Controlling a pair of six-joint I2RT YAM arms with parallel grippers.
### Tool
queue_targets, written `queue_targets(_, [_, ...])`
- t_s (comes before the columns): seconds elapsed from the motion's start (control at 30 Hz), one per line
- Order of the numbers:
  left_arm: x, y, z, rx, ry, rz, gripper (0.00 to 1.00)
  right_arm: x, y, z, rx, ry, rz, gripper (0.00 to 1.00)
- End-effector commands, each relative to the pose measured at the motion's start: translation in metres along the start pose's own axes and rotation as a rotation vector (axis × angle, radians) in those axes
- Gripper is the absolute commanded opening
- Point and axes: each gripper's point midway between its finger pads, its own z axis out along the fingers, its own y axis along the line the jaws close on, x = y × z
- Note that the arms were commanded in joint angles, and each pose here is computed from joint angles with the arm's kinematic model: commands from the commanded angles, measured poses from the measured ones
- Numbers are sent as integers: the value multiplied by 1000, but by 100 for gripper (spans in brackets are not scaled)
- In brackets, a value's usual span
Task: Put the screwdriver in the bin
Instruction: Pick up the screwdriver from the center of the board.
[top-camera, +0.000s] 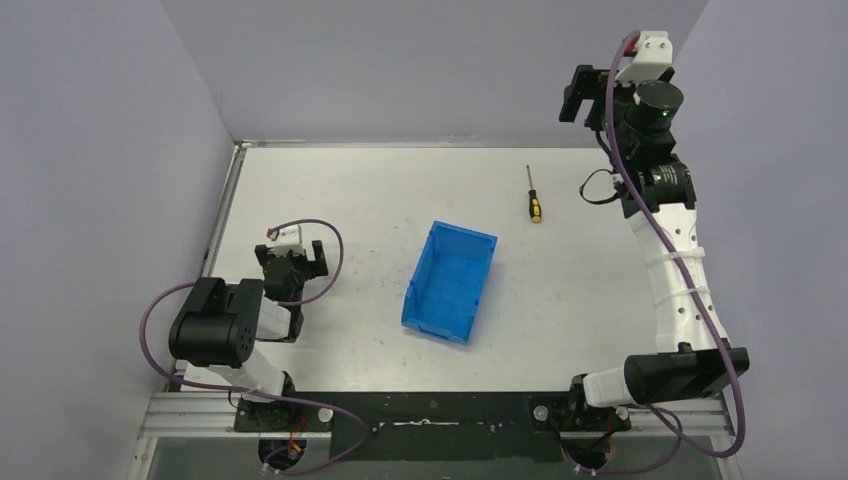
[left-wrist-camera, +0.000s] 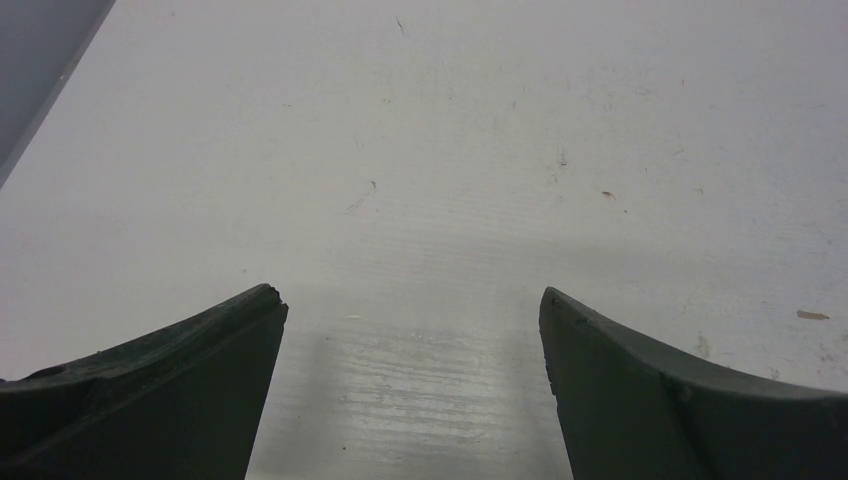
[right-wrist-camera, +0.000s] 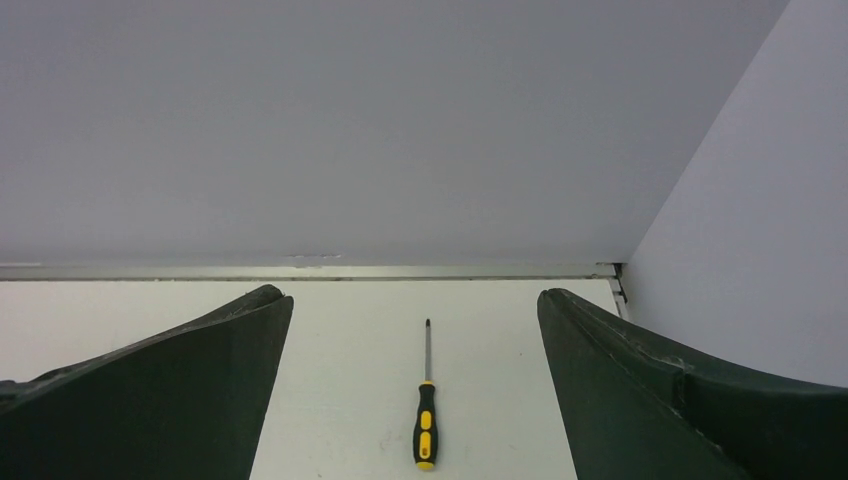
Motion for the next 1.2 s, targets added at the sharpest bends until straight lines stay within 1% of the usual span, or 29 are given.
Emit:
queue_targets(0.0, [-23, -3, 6, 5, -76, -6, 97, 3, 4, 7, -10, 68, 35, 100])
queue_targets(0.23, [-23, -3, 6, 5, -75, -6, 97, 27, 4, 40, 8, 173, 62, 100])
queue_targets(0.4, [-23, -3, 6, 5, -76, -7, 97, 56, 9, 75, -2, 258, 69, 100])
queue_targets(0.57, [-23, -3, 6, 6, -77, -7, 97, 104, 7, 105, 27, 377, 64, 100])
queue_targets(0.7, [-23, -3, 6, 5, -77, -6, 97, 155, 3, 121, 51, 484, 51, 100])
queue_targets(0.73, [-23, -3, 6, 5, -77, -6, 97, 166, -2, 123, 79, 503, 41, 100])
queue_targets(0.9, [-23, -3, 6, 6, -77, -7, 97, 222, -7, 132, 109, 597, 23, 100])
queue_targets(1.17, [-23, -3, 6, 5, -78, -7, 97, 296, -10, 142, 119, 712, -3, 99])
